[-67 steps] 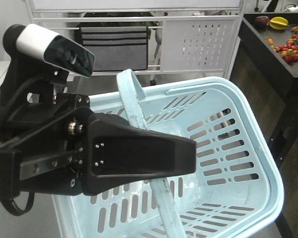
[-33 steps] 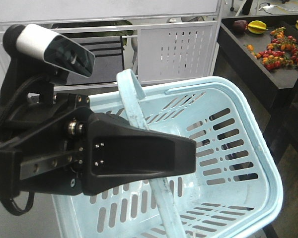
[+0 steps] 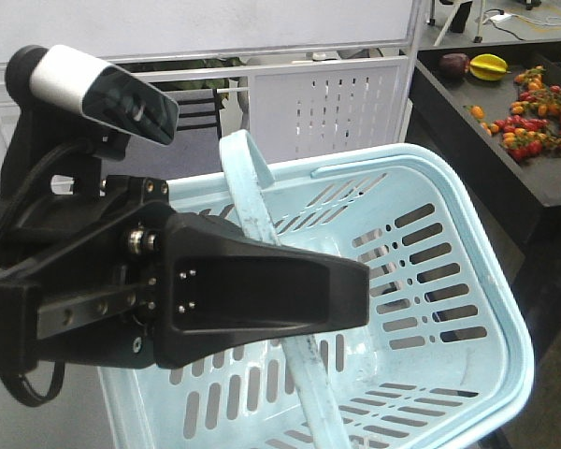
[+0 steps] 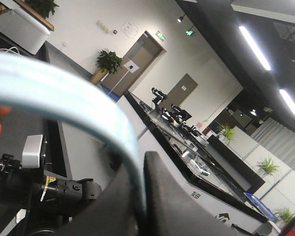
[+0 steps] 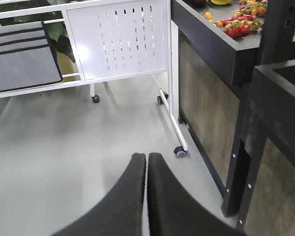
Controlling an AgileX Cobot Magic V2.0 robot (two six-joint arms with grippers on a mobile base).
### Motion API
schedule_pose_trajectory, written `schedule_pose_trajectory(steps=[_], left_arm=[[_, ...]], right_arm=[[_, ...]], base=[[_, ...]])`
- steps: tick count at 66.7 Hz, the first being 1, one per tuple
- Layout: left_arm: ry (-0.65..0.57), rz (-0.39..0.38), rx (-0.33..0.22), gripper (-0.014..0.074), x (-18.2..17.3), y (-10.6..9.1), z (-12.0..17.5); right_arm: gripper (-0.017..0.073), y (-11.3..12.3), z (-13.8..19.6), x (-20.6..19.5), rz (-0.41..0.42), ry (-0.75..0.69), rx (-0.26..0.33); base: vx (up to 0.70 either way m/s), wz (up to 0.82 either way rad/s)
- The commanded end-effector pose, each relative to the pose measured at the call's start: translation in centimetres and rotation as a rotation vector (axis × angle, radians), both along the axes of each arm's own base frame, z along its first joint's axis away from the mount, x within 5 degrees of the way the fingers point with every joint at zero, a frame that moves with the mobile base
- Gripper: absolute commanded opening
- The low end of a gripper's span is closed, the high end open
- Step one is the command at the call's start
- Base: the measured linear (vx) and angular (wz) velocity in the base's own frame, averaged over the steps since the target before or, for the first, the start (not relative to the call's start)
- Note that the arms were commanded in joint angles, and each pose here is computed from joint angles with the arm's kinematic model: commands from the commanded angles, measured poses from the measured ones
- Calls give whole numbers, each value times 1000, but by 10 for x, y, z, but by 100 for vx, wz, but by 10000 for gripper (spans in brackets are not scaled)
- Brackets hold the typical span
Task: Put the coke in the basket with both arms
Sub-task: 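Drive the base with the basket toward the shelf with the Coca-Cola bottle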
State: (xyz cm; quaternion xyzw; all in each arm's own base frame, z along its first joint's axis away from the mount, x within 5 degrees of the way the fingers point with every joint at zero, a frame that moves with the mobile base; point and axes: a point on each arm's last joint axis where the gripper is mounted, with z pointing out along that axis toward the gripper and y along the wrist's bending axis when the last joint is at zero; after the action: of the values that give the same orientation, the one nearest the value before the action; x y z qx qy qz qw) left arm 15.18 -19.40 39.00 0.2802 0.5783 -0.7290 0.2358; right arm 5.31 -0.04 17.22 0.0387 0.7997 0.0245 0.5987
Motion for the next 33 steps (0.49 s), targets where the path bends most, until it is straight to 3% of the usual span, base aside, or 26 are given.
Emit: schedule_pose_trajectory(steps=[1, 33], left_arm=[[-45, -163, -165, -6, -21, 10, 27], [-45, -163, -165, -6, -21, 10, 27]], right_arm=[[-4, -1, 4, 1, -6, -80, -16], [-4, -1, 4, 1, -6, -80, -16]], base=[[28, 6], [28, 16]])
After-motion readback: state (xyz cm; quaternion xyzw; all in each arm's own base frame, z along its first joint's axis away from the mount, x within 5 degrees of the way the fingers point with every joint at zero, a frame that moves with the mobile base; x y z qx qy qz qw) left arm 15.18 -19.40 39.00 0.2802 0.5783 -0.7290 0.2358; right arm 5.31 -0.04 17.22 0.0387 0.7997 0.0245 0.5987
